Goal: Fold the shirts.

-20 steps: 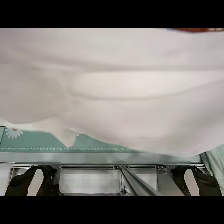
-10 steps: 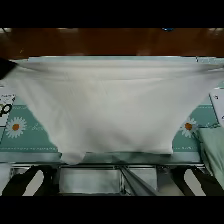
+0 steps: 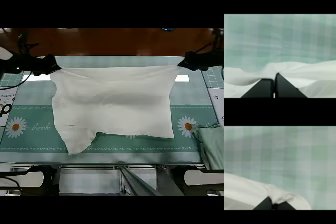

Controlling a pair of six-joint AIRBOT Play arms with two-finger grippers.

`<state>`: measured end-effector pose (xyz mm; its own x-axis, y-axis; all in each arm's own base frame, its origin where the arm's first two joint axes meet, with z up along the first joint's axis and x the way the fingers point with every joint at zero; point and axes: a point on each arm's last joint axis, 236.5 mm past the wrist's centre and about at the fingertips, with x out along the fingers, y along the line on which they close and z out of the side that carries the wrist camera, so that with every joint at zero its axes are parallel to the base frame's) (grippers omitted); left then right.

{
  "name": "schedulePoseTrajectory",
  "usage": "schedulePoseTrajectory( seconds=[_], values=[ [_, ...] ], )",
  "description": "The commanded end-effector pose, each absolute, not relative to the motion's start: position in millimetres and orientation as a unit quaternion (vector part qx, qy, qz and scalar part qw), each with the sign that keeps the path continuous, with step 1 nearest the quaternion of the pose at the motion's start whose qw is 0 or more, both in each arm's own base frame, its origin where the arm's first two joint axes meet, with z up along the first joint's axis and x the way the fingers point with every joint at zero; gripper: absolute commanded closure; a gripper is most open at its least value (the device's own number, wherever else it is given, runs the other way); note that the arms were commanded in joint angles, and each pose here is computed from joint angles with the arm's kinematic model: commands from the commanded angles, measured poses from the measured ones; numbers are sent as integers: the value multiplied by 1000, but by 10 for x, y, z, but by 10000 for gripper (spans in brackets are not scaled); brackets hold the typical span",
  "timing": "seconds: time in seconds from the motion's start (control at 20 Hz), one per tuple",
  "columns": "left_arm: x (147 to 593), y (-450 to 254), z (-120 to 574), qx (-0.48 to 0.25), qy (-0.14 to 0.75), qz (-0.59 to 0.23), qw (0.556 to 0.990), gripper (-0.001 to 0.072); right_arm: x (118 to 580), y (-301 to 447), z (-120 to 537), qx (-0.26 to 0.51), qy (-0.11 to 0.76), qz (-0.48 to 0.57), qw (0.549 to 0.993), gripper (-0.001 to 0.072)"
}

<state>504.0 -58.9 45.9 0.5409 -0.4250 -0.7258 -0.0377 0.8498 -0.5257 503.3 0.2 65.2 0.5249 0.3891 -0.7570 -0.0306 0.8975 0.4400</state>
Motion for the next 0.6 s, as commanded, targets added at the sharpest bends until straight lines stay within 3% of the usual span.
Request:
schedulePoseTrajectory(
  seconds=[0.0,0.05,0.1,0.15,0.3,0.4,0.55],
  values=[
    [5311,-755,256,-285,473,-126,824,681,5282,220,213,233,504,113,824,513],
    [5307,-739,277,-284,473,-127,824,569,5295,199,202,245,505,104,821,292],
    [5256,-712,297,-283,482,-130,819,270,5268,128,221,250,508,100,818,300],
    [5145,-657,328,-294,505,-131,801,199,5169,45,259,253,523,103,807,301],
    [4721,-240,513,-310,560,-132,757,199,4670,-323,442,248,572,117,773,301],
    [4412,161,619,-303,569,-100,758,200,4301,-676,525,253,589,82,763,301],
    [3643,516,400,-291,615,-62,730,199,3937,-1015,461,334,526,-17,782,301]
  ],
)
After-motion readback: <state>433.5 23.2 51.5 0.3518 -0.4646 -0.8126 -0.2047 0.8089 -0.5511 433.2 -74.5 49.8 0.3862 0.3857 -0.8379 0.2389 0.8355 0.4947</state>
